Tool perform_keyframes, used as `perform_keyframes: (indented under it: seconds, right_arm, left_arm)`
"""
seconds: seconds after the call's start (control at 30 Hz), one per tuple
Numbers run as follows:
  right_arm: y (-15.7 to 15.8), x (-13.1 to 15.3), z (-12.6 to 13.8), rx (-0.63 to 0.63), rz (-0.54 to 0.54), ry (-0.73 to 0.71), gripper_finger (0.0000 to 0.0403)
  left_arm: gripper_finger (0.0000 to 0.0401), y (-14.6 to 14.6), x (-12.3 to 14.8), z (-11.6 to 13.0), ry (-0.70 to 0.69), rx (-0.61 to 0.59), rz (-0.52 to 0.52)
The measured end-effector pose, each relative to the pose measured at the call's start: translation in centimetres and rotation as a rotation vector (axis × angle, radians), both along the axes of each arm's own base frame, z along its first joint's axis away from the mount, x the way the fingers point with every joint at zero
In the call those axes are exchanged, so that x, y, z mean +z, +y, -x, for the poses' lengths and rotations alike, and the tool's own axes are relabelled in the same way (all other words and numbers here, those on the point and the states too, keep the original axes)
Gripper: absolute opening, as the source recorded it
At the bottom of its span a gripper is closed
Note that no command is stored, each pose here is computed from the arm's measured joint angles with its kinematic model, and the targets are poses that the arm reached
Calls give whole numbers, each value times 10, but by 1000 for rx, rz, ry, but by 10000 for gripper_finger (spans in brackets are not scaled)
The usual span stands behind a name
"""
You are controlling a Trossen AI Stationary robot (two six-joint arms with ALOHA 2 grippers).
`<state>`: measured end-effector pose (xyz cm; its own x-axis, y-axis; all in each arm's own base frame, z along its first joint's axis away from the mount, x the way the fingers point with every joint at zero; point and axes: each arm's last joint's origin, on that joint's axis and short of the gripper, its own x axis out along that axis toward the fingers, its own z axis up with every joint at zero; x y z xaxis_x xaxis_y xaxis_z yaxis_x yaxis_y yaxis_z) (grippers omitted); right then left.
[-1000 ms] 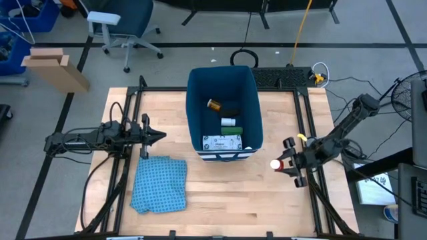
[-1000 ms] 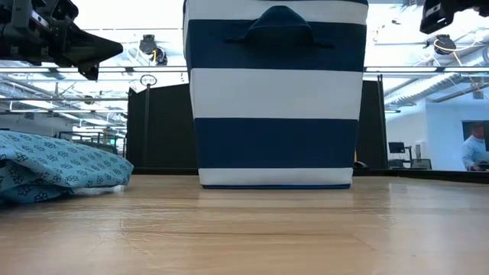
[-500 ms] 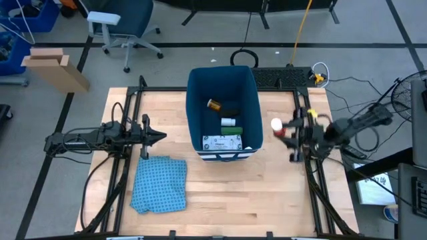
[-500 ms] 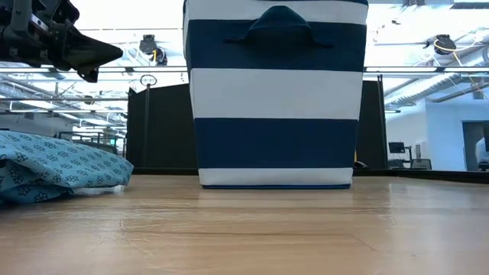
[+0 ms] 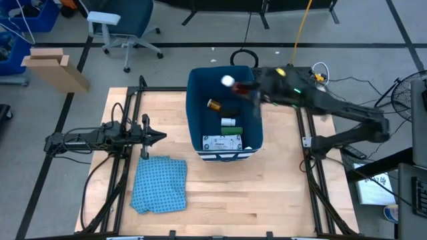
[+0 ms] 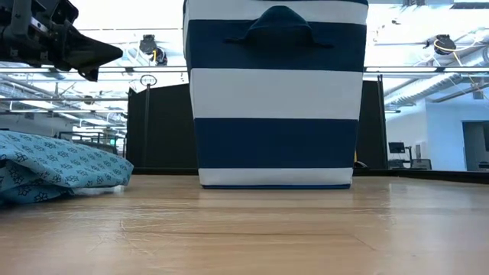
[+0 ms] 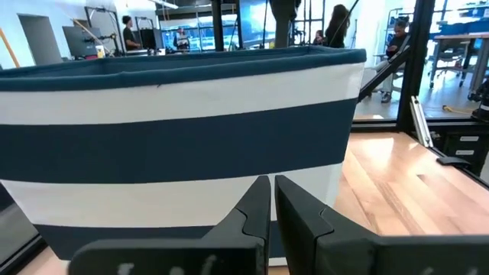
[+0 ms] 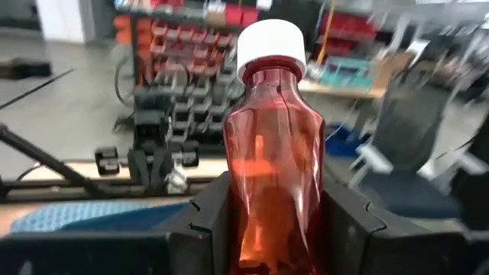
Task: Pick & place medical supplies in basket/bin
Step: Put the orange pill bottle into the blue bin
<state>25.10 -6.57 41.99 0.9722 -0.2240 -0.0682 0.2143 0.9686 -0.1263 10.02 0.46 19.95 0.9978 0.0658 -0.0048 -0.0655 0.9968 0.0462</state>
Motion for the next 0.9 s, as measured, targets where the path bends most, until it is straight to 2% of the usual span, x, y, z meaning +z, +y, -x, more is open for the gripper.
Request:
perform_keyframes:
  seconds: [0.13, 0.3, 0.53, 0.77, 0.9]
  right_arm:
    - [-31, -21, -43, 23, -44, 116, 133]
    - [-53, -64, -83, 34, -73, 272, 133]
    - [-63, -131, -112, 63, -143, 535, 133]
    - [-57, -180, -134, 205, -180, 660, 133]
    - [-53, -205, -141, 233, -191, 746, 133]
  left_arm:
    - [26, 0, 0, 0, 0, 0, -2]
    - [26, 0, 0, 0, 0, 0, -2]
    - [26, 0, -3, 0, 35, 0, 4]
    - [26, 0, -5, 0, 55, 0, 5]
    - [26, 0, -5, 0, 56, 0, 5]
